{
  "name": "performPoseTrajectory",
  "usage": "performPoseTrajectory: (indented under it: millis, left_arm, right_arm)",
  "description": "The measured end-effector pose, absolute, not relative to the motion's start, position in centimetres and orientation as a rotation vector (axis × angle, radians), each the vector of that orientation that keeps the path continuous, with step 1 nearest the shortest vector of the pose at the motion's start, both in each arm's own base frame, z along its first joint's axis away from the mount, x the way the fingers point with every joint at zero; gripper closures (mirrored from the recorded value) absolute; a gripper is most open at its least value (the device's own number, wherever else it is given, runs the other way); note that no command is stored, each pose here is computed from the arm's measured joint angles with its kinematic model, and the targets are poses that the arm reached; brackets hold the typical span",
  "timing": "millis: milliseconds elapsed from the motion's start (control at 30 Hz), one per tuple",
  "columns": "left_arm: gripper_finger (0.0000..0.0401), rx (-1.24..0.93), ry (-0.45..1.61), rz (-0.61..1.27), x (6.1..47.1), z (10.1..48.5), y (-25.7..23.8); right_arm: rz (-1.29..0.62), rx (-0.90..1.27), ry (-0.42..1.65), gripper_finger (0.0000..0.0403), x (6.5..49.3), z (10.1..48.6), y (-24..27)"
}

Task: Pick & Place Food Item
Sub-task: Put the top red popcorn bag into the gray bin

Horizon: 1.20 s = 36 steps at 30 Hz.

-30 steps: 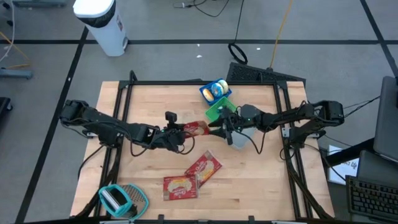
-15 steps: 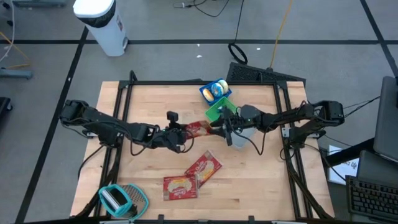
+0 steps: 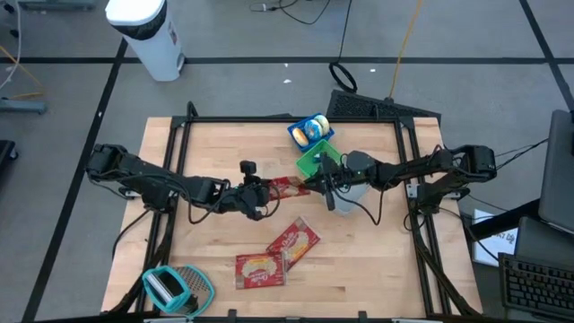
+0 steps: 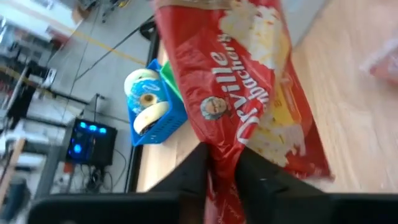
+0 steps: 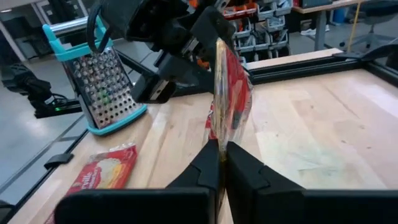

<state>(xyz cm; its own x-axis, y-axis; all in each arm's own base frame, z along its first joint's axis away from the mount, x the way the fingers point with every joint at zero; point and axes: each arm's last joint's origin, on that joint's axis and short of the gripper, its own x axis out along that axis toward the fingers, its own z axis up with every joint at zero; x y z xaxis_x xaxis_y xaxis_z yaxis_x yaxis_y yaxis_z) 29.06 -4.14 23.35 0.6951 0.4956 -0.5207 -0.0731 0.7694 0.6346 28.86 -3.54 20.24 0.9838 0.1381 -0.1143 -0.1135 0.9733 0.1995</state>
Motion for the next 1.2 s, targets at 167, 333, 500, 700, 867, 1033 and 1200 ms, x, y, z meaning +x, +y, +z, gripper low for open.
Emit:
performPoseTrajectory:
  millis: [167, 333, 500, 700, 867, 1033, 1200]
  left_arm:
    - [0.0242, 0.416, 0.63, 0.377, 29.0, 24.5, -4.6]
    - [0.0179, 0.311, 0.485, 0.197, 28.4, 28.6, -5.9]
    - [0.0148, 0.29, 0.402, 0.128, 26.4, 31.0, -6.0]
    - [0.0133, 0.306, 0.387, 0.149, 24.2, 30.8, -4.8]
    - [0.0133, 0.281, 0.438, 0.199, 23.9, 28.1, -3.5]
    - [0.0132, 0.261, 0.43, 0.25, 24.3, 25.6, -2.3]
    - [0.0132, 0.244, 0.424, 0.29, 24.4, 24.4, -1.2]
  right_arm:
    - [0.119, 0.188, 0.123, 0.04, 28.8, 20.3, -3.7]
    - [0.105, 0.201, 0.135, 0.0401, 28.5, 20.6, -3.9]
    - [0.043, 0.188, 0.133, 0.0402, 27.5, 22.1, -3.9]
    - [0.029, 0.222, 0.139, 0.0402, 24.8, 24.8, -3.5]
    - [-0.024, 0.351, 0.285, 0.0402, 21.7, 26.7, -3.6]
    - [-0.084, 0.42, 0.466, 0.0402, 19.4, 29.1, -3.5]
    - [-0.189, 0.433, 0.616, 0.0403, 17.7, 31.4, -3.5]
